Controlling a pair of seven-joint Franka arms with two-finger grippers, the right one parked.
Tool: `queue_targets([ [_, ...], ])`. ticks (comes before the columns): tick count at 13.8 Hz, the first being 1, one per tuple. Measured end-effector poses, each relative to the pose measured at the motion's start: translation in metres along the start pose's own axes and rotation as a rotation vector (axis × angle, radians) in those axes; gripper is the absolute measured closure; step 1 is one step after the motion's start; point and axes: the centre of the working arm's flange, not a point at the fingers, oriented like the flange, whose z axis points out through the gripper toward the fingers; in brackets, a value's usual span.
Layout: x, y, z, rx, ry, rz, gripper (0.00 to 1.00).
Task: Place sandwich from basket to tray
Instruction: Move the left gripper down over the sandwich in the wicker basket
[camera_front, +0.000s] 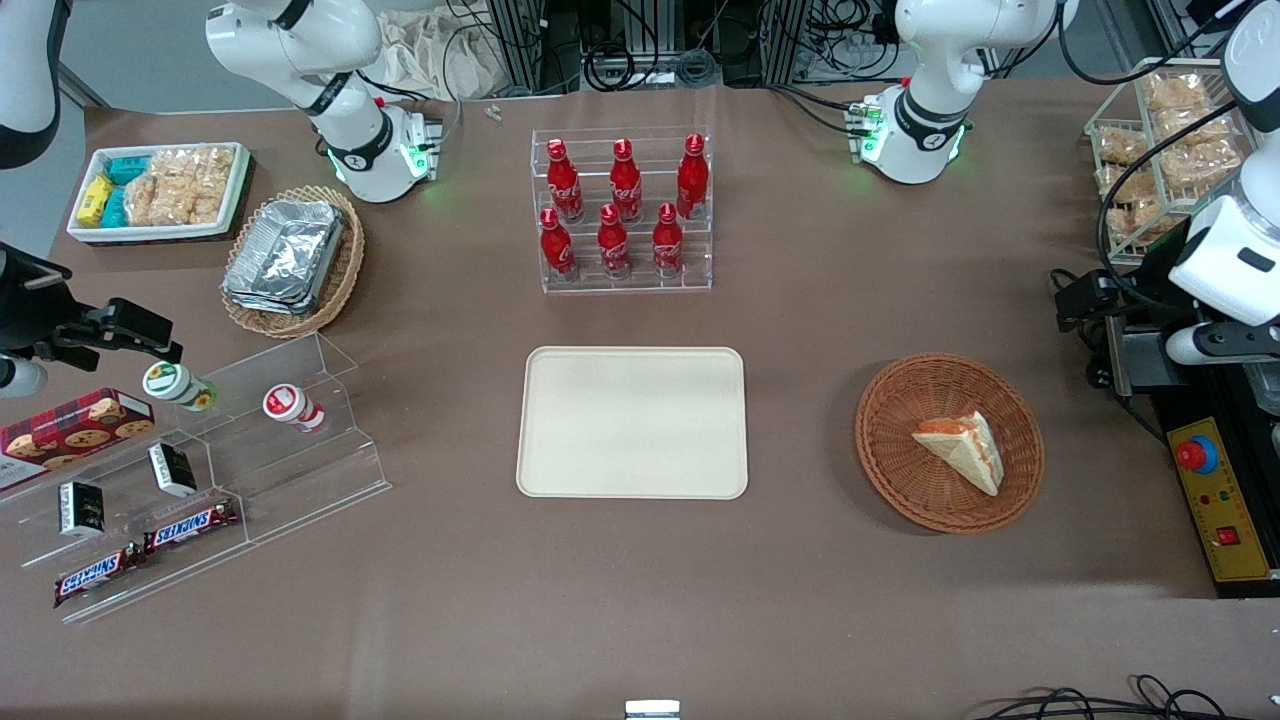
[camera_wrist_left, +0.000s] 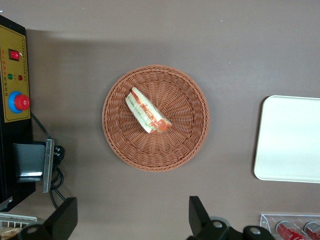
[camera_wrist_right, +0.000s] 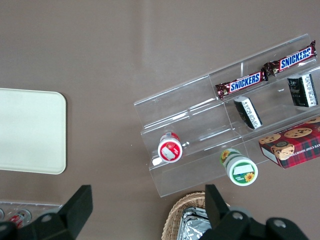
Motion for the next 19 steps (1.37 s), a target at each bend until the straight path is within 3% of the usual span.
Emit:
queue_targets([
  [6,0.006,0.005,0.017,0.023,-0.021,-0.184,0.0],
  [8,0.017,0.006,0.044,0.039,-0.05,-0.357,0.0],
  [11,0.04,0.009,0.106,0.059,-0.073,-0.626,0.0],
  [15,0.058,0.01,0.211,0.046,-0.04,-0.845,0.0],
  [17,0.053,0.007,0.258,0.05,-0.047,-0.89,0.0],
  [19,0.043,-0.001,0.294,0.077,-0.068,-0.898,0.0],
])
